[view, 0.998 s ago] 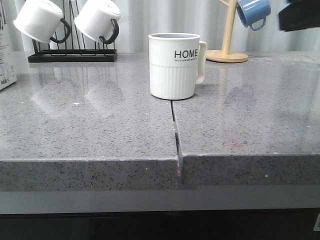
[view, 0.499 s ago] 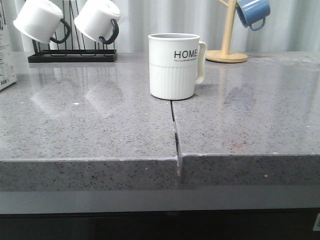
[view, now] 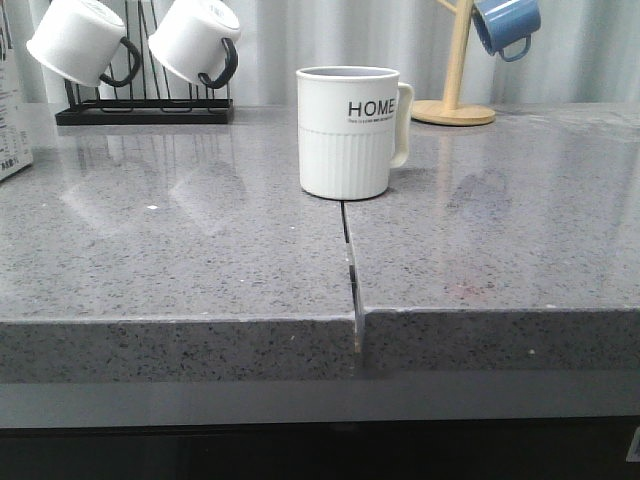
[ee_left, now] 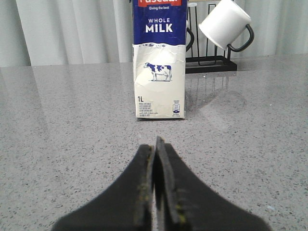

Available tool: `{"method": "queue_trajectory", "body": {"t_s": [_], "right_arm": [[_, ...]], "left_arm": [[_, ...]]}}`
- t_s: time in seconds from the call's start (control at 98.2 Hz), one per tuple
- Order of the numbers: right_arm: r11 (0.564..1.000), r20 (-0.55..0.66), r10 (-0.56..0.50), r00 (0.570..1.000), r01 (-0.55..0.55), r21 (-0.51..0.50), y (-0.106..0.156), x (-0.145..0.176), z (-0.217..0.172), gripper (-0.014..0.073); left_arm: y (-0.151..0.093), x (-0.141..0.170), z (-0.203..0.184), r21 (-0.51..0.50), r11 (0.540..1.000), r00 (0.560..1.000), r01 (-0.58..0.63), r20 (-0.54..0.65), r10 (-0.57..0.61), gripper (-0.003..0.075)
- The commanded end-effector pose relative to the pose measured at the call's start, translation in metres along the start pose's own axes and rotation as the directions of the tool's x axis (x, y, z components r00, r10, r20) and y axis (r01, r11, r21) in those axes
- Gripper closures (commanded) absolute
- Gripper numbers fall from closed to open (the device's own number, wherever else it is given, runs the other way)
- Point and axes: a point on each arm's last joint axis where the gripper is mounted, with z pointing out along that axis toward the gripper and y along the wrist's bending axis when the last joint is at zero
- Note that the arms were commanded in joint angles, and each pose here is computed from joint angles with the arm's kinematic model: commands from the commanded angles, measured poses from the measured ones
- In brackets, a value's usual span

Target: Place milk next to cup

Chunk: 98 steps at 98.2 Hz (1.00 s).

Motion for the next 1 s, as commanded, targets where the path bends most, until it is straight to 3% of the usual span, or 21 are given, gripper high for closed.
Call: {"method": "queue_trajectory", "body": {"t_s": [0.0, 0.183, 0.784, 0.876, 0.927, 0.988], "right_arm": [[1.000, 0.087, -0.006, 0.996, 0.007, -0.009, 0.002, -0.015, -0.002, 0.0664], [1.000, 0.087, -0.006, 0.996, 0.007, -0.009, 0.002, -0.015, -0.002, 0.0664], [1.000, 0.088, -0.006, 0.996, 0.007, -0.009, 0.002, -0.015, -0.002, 0.0664], [1.000, 0.088, -0.006, 0.996, 0.007, -0.009, 0.002, -0.015, -0.002, 0.0664], [1.000, 0.088, -0.006, 0.996, 0.007, -0.009, 0.002, -0.015, -0.002, 0.0664], [1.000, 0.088, -0.006, 0.996, 0.007, -0.009, 0.002, -0.015, -0.002, 0.0664]], "left_arm": [[0.000, 0.004, -0.001, -0.005, 1.000, 0.997, 0.013, 0.082, -0.013, 0.0741], [0.000, -0.007, -0.002, -0.006, 1.000, 0.993, 0.002, 0.121, -0.001, 0.0741], [0.002, -0.082, 0.033, -0.006, 0.999, 0.993, -0.052, -0.105, 0.052, 0.0731], [0.003, -0.085, 0.045, -0.003, 0.999, 0.988, -0.052, -0.145, 0.051, 0.0623], [0.002, -0.087, 0.050, -0.002, 0.999, 0.987, -0.045, -0.156, 0.045, 0.0515], [0.002, -0.090, 0.058, -0.002, 1.000, 0.987, -0.024, -0.159, 0.023, 0.0335]]}}
